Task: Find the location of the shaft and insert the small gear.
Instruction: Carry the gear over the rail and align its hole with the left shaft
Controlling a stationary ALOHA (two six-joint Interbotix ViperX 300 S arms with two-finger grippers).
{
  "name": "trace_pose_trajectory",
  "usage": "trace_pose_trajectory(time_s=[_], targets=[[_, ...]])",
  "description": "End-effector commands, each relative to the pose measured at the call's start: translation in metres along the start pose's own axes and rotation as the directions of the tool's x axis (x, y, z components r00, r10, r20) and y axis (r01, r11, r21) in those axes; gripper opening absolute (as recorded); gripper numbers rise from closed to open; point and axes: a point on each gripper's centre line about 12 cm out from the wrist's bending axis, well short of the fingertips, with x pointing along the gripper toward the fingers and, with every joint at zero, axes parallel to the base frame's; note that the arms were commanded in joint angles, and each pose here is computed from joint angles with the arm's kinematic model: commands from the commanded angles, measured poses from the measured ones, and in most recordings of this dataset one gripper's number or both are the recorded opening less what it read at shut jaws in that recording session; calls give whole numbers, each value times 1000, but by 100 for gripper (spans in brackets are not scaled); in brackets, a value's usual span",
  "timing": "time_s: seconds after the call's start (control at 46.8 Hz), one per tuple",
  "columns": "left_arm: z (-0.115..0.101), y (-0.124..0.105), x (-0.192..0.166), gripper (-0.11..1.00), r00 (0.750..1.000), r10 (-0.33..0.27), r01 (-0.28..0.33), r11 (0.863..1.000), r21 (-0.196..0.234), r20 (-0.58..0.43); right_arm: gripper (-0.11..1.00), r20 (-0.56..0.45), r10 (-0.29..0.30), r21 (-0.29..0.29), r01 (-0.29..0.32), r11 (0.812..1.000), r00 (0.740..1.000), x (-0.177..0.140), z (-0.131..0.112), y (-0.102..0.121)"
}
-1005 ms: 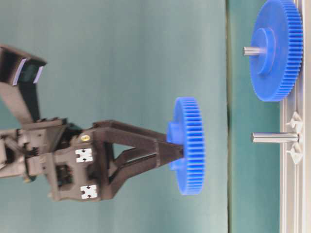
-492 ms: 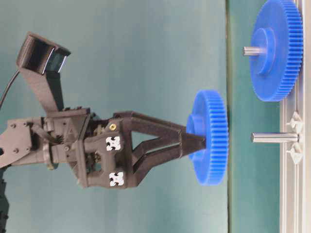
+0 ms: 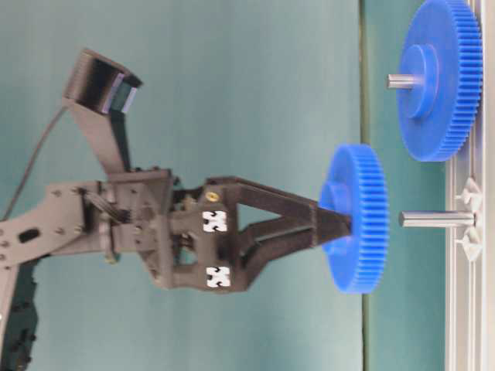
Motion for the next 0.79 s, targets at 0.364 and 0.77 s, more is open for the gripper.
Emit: trace_pose_trajectory(time_s=[0.364, 0.77], targets=[[-4, 1, 8, 66, 999, 11, -10, 1000, -7, 43, 2, 14, 1, 11, -1, 1000, 1000, 1, 5, 0], [-7, 3, 27, 66, 999, 9, -9, 1000, -12, 32, 2, 17, 1, 11, -1, 1000, 1000, 0, 7, 1]])
